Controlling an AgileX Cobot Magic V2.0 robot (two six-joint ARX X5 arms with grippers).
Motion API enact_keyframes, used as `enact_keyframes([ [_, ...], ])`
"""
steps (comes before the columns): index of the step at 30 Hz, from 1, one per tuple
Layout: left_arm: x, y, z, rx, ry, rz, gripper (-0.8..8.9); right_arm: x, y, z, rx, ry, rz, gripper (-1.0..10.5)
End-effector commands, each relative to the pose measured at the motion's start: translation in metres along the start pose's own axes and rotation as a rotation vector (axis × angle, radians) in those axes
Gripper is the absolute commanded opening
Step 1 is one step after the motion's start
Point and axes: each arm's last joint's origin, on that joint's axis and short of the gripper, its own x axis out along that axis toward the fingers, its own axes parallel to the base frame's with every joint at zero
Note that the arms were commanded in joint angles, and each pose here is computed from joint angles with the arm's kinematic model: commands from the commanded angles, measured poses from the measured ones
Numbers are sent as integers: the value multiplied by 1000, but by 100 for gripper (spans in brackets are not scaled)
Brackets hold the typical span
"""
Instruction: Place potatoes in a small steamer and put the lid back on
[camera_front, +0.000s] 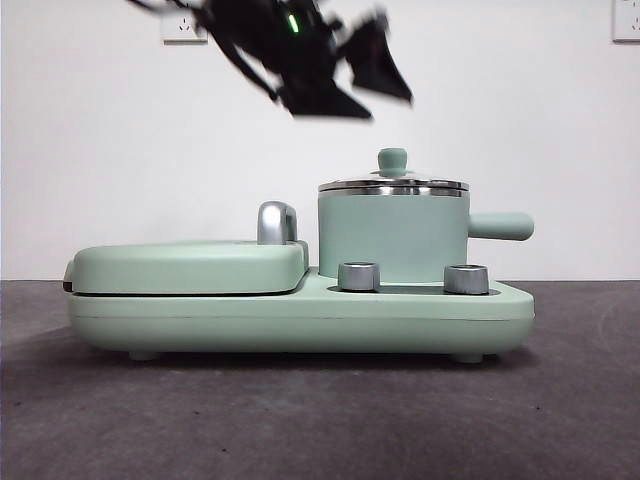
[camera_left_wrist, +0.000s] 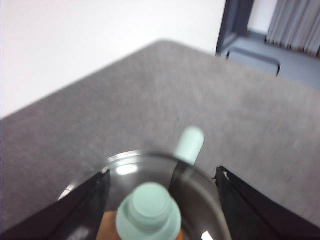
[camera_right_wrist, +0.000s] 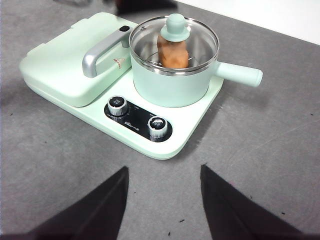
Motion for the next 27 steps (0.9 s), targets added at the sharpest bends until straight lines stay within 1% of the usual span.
enact_keyframes([
  [1, -18, -1, 20, -99, -14, 11, 342, 0, 0, 3, 11, -11, 3, 223],
  [7, -59, -7, 35, -112, 49, 40, 339, 0, 0, 3, 10, -11, 4, 223],
  [11, -89, -15, 32, -120, 74, 84, 339, 0, 0, 3, 7, -13, 7, 223],
  [16, -129, -28, 10, -133, 90, 165, 338, 0, 0, 3, 7, -18, 8, 223],
  [23, -187, -55, -34, -229, 93, 211, 335, 0, 0, 3, 7, -16, 8, 223],
  [25, -200, -61, -41, -252, 113, 235, 335, 0, 0, 3, 7, -17, 8, 223],
  [27, -213, -66, -48, -265, 167, 266, 335, 0, 0, 3, 7, -16, 7, 223],
])
